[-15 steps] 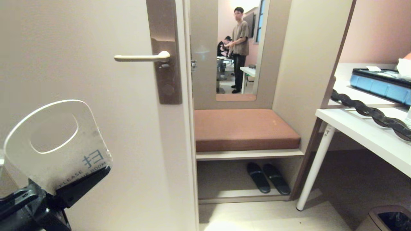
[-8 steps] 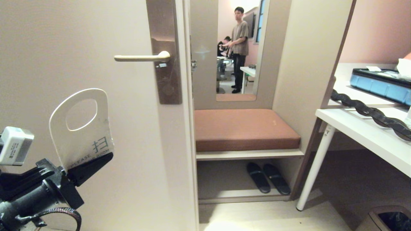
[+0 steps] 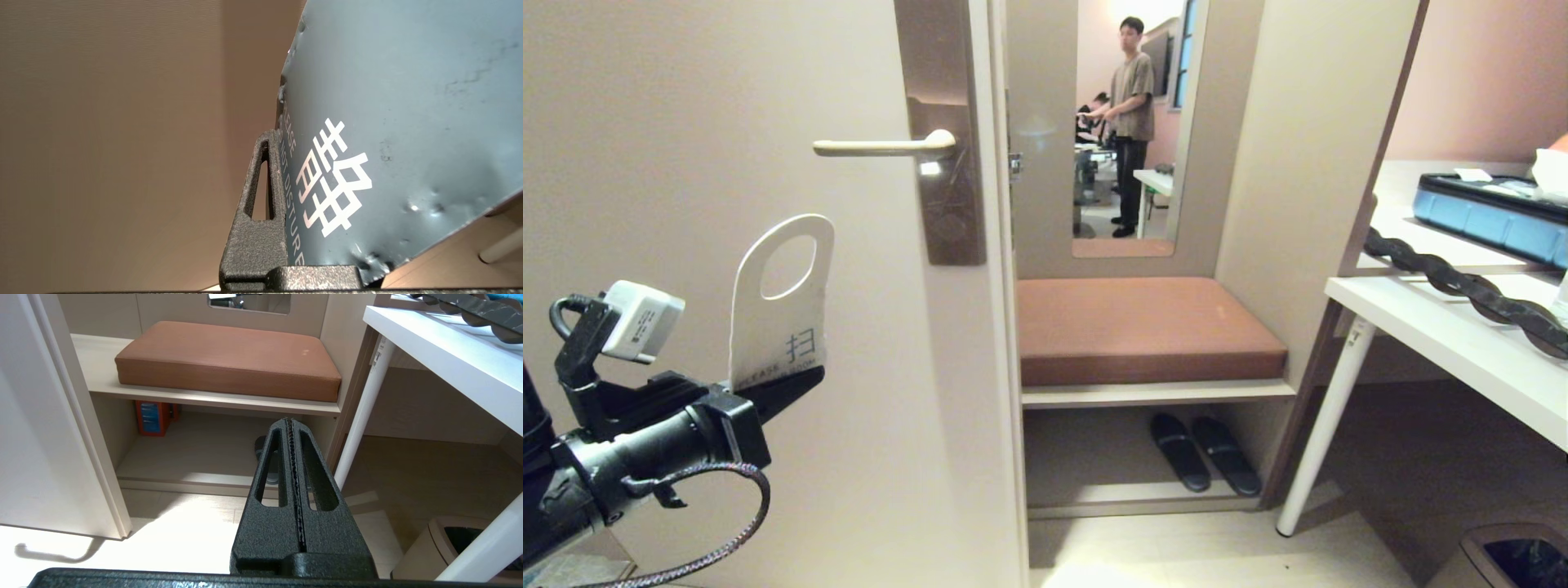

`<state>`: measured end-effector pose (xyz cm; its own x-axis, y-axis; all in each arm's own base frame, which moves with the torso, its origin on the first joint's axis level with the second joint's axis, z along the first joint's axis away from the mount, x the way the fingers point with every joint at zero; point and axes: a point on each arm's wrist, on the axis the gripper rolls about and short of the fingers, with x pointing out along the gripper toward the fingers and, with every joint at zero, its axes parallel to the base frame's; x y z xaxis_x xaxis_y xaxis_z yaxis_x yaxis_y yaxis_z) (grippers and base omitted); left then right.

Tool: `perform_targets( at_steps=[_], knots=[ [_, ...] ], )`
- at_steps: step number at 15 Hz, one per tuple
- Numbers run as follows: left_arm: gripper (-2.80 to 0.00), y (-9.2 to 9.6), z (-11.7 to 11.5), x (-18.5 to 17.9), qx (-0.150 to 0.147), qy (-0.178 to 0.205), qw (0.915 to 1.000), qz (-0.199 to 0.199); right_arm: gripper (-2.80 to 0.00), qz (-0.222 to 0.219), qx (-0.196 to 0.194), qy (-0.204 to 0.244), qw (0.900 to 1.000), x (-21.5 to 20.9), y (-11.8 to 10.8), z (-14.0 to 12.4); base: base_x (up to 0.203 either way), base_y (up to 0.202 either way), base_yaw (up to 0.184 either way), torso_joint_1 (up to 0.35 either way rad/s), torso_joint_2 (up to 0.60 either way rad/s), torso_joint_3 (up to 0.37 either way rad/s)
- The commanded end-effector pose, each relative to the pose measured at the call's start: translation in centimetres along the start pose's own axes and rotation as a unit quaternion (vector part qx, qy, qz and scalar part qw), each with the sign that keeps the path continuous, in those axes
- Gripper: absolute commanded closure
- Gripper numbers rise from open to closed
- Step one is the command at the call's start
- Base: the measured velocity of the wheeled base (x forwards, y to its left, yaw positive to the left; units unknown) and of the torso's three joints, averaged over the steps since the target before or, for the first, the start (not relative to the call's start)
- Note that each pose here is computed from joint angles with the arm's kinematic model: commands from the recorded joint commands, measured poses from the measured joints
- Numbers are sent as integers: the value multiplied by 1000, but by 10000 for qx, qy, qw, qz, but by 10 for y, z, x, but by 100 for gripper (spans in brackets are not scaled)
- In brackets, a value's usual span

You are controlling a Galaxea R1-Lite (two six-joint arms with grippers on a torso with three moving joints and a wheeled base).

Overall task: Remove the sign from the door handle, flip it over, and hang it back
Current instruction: Hang the sign back with the other side facing out

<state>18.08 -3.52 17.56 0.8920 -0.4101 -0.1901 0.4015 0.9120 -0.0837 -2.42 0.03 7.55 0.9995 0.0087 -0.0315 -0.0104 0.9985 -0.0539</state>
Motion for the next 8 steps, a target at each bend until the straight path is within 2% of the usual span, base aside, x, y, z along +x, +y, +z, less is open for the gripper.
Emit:
perform_targets(
  at_steps=[1, 5, 8],
  knots=[
    [0, 3, 9, 11, -18, 68, 9999, 134, 0, 2, -5, -4, 10000, 0, 0, 0, 0, 0, 0, 0, 0, 0],
    [0, 9, 9, 22, -57, 293, 9970, 710, 0, 0, -5, -2, 10000, 0, 0, 0, 0, 0, 0, 0, 0, 0],
    [0, 11, 12, 27, -74, 311, 9967, 751, 0, 2, -5, -4, 10000, 0, 0, 0, 0, 0, 0, 0, 0, 0]
  ],
)
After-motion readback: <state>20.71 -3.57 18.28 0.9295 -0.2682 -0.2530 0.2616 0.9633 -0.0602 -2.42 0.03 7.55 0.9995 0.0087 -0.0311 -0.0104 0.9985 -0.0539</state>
